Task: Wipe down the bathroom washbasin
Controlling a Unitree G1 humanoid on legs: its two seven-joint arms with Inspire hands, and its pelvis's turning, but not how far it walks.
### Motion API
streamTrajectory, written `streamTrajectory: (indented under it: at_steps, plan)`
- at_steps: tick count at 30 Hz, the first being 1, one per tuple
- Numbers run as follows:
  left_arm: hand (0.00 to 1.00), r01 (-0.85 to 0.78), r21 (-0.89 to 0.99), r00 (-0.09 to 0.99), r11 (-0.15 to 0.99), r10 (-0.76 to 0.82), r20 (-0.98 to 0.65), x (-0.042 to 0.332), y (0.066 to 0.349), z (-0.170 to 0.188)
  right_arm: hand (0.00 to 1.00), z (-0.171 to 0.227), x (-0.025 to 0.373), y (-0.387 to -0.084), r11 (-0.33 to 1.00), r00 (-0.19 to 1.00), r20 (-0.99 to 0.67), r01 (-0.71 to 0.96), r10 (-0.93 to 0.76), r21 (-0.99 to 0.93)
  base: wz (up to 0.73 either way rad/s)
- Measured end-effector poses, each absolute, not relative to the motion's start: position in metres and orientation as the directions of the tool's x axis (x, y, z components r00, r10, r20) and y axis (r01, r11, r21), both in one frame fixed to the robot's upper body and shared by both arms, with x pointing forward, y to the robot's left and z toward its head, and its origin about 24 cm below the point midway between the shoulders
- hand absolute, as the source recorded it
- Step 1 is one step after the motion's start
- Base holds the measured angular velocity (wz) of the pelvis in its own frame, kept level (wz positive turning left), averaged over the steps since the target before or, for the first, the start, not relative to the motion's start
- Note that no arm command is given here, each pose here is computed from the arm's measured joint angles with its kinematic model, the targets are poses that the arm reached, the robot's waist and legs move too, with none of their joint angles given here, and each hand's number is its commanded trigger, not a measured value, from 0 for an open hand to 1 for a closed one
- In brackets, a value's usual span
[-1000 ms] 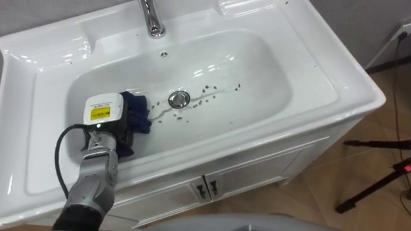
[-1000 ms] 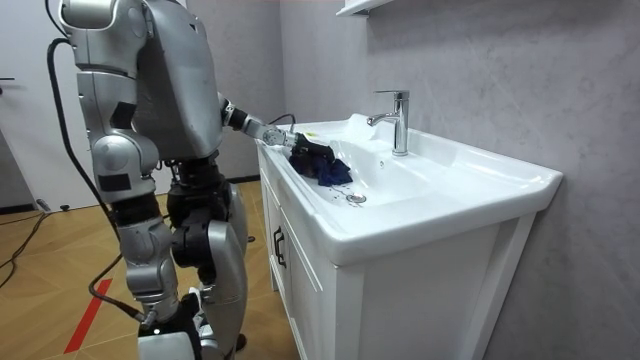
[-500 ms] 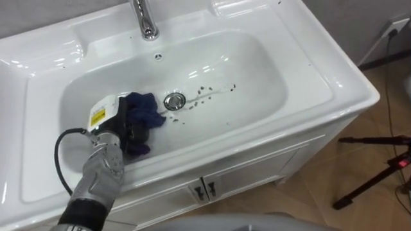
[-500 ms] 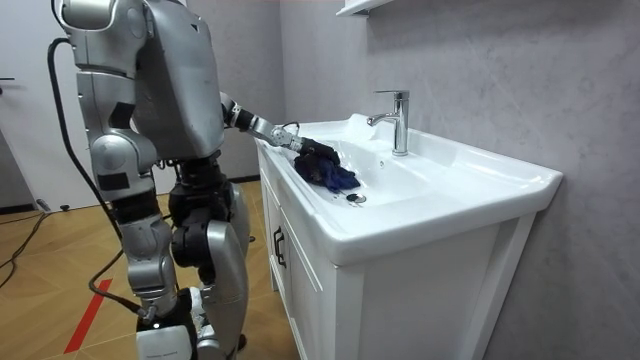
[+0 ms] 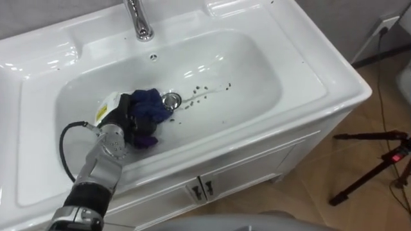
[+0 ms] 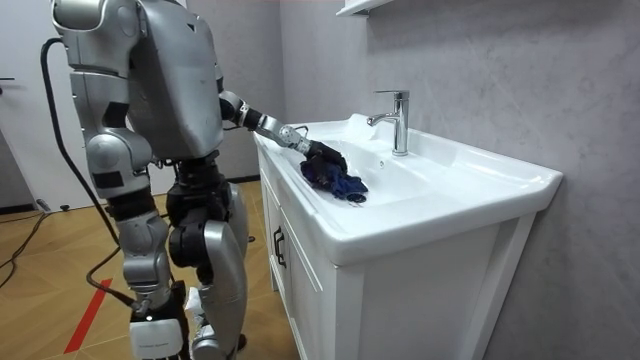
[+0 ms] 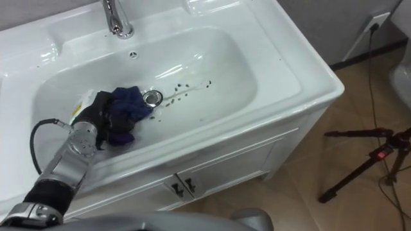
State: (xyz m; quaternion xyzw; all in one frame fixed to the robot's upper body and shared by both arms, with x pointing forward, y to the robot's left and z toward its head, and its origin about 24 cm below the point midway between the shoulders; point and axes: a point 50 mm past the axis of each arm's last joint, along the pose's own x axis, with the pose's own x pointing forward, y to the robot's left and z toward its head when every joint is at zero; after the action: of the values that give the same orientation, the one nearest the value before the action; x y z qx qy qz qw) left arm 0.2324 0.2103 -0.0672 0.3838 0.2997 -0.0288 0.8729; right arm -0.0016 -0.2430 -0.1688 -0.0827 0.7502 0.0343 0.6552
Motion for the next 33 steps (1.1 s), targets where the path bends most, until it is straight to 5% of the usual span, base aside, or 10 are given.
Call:
streamTrajectory:
  at_steps: [14, 33]
  plan:
    - [1.00, 0.409, 0.609, 0.824, 0.680, 0.013, -0.567, 0.254, 0.174, -0.058, 0.00, -0.168, -0.014, -0.245, 0.989, -0.168, -0.982, -0.137, -0.083, -0.060, -0.14]
    - [1.00, 0.417, 0.594, 0.823, 0.688, -0.008, -0.568, 0.271, 0.157, -0.051, 0.00, -0.167, -0.023, -0.247, 0.993, -0.210, -0.975, -0.101, -0.076, -0.056, -0.09]
